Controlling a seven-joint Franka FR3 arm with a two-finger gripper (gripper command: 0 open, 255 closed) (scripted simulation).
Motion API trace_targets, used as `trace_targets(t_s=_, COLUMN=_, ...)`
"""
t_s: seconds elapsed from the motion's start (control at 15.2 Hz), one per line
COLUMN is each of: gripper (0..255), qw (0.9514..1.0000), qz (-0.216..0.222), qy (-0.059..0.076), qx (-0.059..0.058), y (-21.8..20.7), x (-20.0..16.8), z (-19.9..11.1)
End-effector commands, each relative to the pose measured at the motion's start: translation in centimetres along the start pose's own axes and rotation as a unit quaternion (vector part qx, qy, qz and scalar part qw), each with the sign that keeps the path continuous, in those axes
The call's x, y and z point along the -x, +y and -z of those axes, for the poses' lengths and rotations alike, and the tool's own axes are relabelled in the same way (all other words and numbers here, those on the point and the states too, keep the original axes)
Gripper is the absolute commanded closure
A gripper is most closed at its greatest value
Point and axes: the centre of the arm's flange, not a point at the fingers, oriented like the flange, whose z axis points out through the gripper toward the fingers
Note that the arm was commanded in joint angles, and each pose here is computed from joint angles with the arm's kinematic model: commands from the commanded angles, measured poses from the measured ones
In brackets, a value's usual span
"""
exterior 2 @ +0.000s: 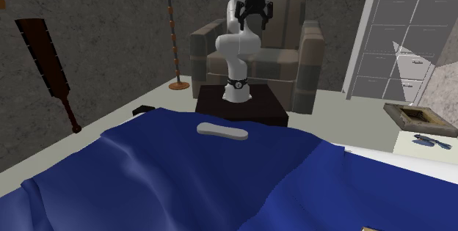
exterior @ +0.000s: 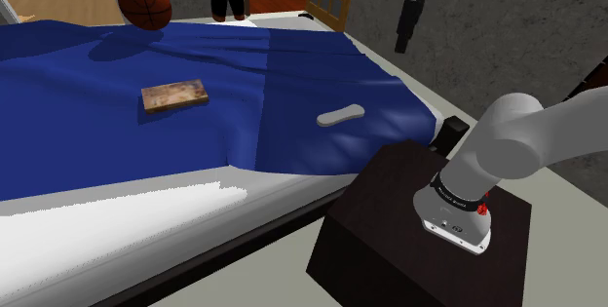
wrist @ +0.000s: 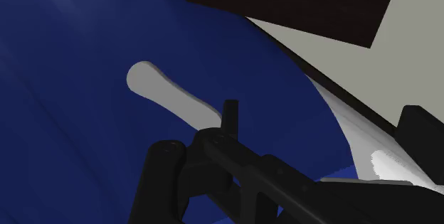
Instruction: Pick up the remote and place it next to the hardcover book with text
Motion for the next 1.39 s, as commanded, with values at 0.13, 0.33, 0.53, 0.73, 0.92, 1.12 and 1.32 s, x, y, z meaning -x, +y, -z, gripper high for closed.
trace_targets(t_s=0.13, gripper=0, qw=0.9995, qz=0.031, qy=0.003, qx=0.002, y=1.3, x=-0.3, z=-2.2)
trace_targets(t_s=0.33, gripper=0, qw=0.9970, qz=0.076, qy=0.009, qx=0.006, y=3.3, x=-0.9, z=-5.5)
trace_targets(t_s=0.53, gripper=0, qw=0.9924, qz=0.122, qy=0.014, qx=0.010, y=5.2, x=-1.8, z=-8.8)
trace_targets(t_s=0.73, gripper=0, qw=0.9856, qz=0.167, qy=0.019, qx=0.013, y=7.0, x=-2.8, z=-12.0)
trace_targets(t_s=0.92, gripper=0, qw=0.9767, qz=0.212, qy=0.024, qx=0.017, y=8.8, x=-4.0, z=-15.2)
trace_targets(t_s=1.12, gripper=0, qw=0.9658, qz=0.257, qy=0.029, qx=0.021, y=10.5, x=-5.5, z=-18.4)
trace_targets(t_s=1.32, gripper=0, qw=0.9527, qz=0.301, qy=0.034, qx=0.024, y=12.0, x=-7.1, z=-21.6)
